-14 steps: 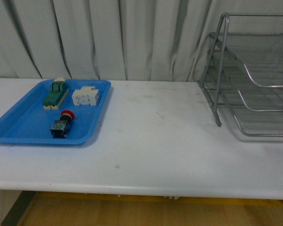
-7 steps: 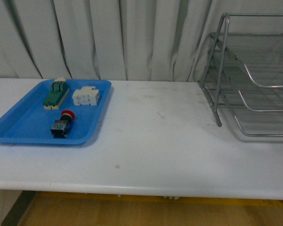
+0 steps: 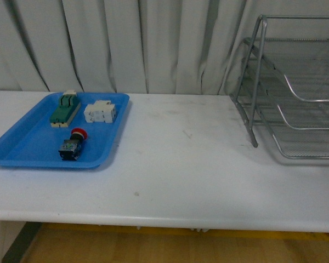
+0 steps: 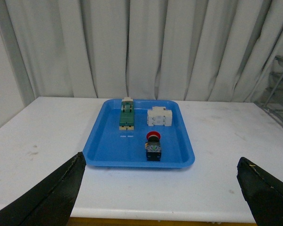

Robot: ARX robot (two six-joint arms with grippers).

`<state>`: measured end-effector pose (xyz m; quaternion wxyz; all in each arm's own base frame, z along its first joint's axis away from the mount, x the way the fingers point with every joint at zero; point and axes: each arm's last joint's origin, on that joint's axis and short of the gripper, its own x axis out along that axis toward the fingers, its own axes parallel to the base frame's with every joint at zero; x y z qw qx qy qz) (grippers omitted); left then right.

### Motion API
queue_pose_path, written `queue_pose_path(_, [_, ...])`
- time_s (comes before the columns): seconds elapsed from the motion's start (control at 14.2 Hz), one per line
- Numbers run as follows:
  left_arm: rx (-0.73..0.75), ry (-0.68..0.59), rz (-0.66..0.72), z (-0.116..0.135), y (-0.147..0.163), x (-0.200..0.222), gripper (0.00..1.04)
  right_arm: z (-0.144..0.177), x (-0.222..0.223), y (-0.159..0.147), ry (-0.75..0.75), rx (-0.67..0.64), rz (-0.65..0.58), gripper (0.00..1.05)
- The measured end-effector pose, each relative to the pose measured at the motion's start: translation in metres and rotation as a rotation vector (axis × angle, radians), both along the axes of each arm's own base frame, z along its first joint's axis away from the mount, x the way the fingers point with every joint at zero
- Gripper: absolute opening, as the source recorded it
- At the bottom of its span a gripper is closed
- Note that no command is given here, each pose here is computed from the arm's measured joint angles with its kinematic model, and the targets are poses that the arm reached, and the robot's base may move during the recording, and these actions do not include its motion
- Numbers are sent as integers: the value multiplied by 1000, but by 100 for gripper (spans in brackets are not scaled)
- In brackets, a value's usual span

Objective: Place button on rack with both arms

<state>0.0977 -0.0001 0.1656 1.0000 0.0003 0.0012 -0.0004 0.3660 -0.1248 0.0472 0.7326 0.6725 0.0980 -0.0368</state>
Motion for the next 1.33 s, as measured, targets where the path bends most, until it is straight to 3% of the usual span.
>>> queue_pose_path(0.35, [0,0,0,0,0,0,98,5,22,-3,-1,-32,4,98])
queue_pose_path(0.42, [0,0,0,0,0,0,98,4,26,-3,1,-38,8,90])
queue_pose_path(0.77, [0,0,0,0,0,0,98,12,47,-3,-34,-105,35,29])
queue_pose_path(0.84, [0,0,0,0,0,0,98,10,47,-3,-30,-104,35,13])
queue_pose_path(0.91, [0,0,0,0,0,0,98,4,45,-3,-30,-39,21,3])
queue_pose_path(1.33, [0,0,0,0,0,0,98,-9,1,-5,-50,-35,-47,3])
